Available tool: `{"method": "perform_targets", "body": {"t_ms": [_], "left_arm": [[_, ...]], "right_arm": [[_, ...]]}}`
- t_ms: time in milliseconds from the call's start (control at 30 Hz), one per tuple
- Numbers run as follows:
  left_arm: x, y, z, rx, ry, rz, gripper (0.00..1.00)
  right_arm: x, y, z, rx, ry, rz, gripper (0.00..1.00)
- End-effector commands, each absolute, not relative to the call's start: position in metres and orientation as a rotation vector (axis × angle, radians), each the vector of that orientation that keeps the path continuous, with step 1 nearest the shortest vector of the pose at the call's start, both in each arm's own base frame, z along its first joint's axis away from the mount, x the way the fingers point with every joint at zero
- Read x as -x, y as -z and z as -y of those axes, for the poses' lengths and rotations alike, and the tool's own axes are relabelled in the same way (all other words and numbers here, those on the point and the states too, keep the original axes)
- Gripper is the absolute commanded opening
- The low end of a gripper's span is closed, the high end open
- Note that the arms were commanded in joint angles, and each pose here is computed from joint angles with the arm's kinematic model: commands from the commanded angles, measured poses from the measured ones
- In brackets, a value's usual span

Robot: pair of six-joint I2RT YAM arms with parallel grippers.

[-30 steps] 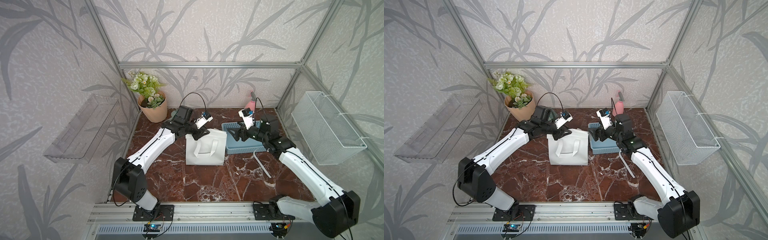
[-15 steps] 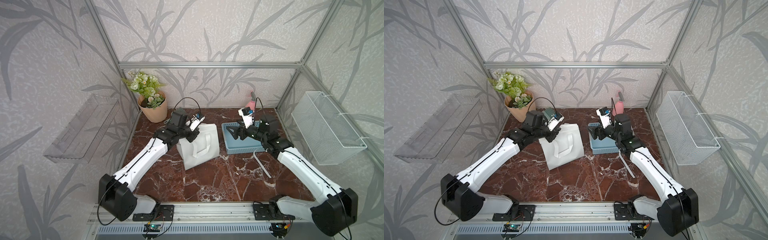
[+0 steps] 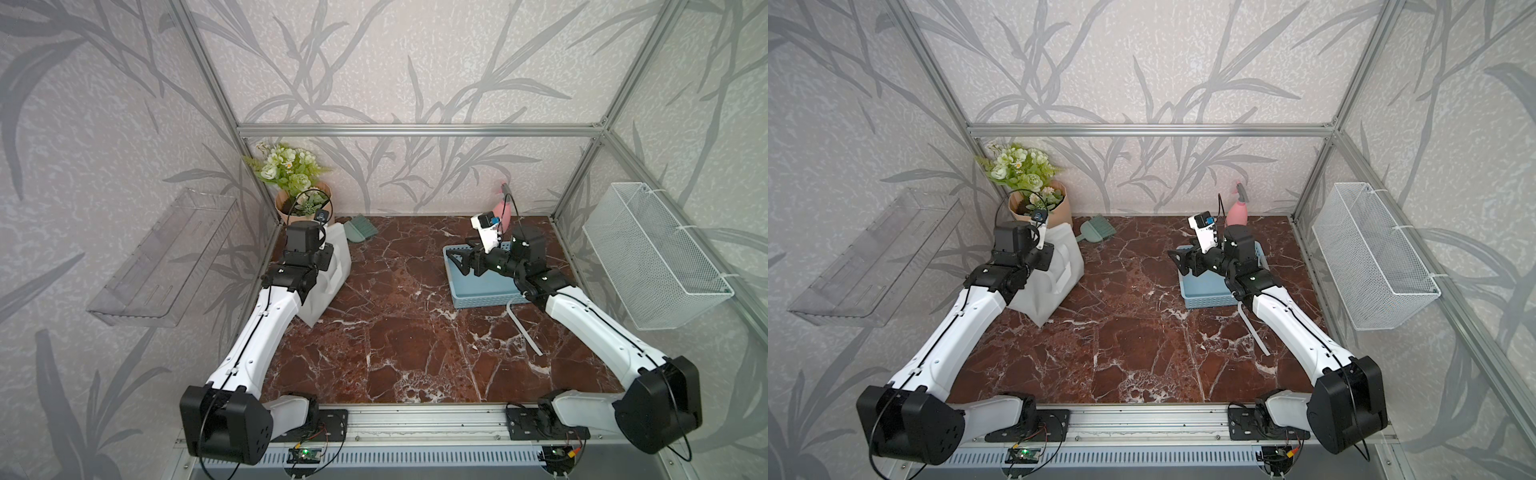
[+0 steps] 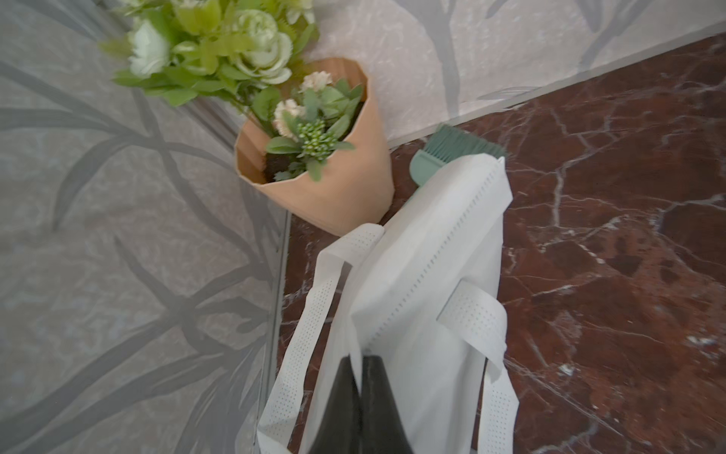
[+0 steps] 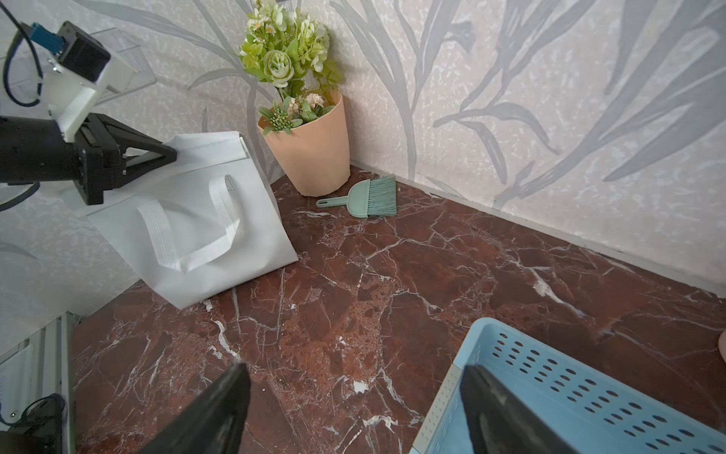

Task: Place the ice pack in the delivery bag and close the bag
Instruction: Move the delivery bag to the corner of the board, then reset both arms

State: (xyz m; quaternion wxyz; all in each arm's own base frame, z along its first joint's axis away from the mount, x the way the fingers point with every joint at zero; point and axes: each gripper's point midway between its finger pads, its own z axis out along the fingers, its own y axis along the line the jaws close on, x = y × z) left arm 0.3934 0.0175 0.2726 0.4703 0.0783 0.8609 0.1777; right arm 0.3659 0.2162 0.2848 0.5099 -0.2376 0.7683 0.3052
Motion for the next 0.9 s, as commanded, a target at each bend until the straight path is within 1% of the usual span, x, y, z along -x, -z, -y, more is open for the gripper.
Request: {"method": "perform_targets", "body": {"t_ms": [0,133,333,367,400,433,467,500,533,633,667,700,733,867], "left_arm": [[-0.416,-0.325,-0.057,0.026,-0.512,-1.904,0.00],[-0.429,-0.316,-0.089,0.132,-0.517,-1.907,0.00],[-0.438,-0.297,-0.092,0.157,-0.445,-1.934,0.00],[-0.438,-0.295,-0.093,0.163,-0.456,-1.940,0.05],[-0.436,-0.295,-0.095,0.169,-0.462,-1.945,0.17],[-0.435,-0.296,-0.095,0.171,-0.462,-1.945,0.26],[-0.434,-0.298,-0.095,0.175,-0.462,-1.943,0.32],[-0.432,-0.303,-0.095,0.184,-0.461,-1.937,0.45],[-0.430,-0.307,-0.096,0.194,-0.465,-1.933,0.55],[-0.424,-0.327,-0.097,0.216,-0.473,-1.916,0.67],[-0.422,-0.335,-0.095,0.220,-0.463,-1.906,0.80],[-0.420,-0.344,-0.092,0.218,-0.455,-1.896,0.98],[-0.418,-0.352,-0.088,0.212,-0.444,-1.884,1.00],[-0.412,-0.378,-0.044,0.130,-0.311,-1.815,1.00]], "right_arm": [[-0.368,-0.306,-0.221,0.579,-0.762,-1.785,0.87],[-0.368,-0.304,-0.219,0.576,-0.757,-1.795,0.87],[-0.366,-0.300,-0.216,0.564,-0.744,-1.807,0.87],[-0.366,-0.299,-0.216,0.563,-0.744,-1.809,0.87],[-0.365,-0.299,-0.216,0.561,-0.743,-1.810,0.87],[-0.366,-0.299,-0.215,0.559,-0.739,-1.809,0.87],[-0.365,-0.298,-0.215,0.559,-0.737,-1.810,0.87],[-0.366,-0.298,-0.214,0.557,-0.735,-1.812,0.87],[-0.366,-0.298,-0.214,0.556,-0.734,-1.812,0.87],[-0.367,-0.298,-0.215,0.555,-0.733,-1.813,0.87],[-0.367,-0.298,-0.214,0.553,-0.729,-1.815,0.88],[-0.368,-0.299,-0.213,0.548,-0.722,-1.817,0.88],[-0.369,-0.298,-0.212,0.541,-0.714,-1.819,0.89],[-0.377,-0.294,-0.199,0.466,-0.637,-1.843,0.92]]}}
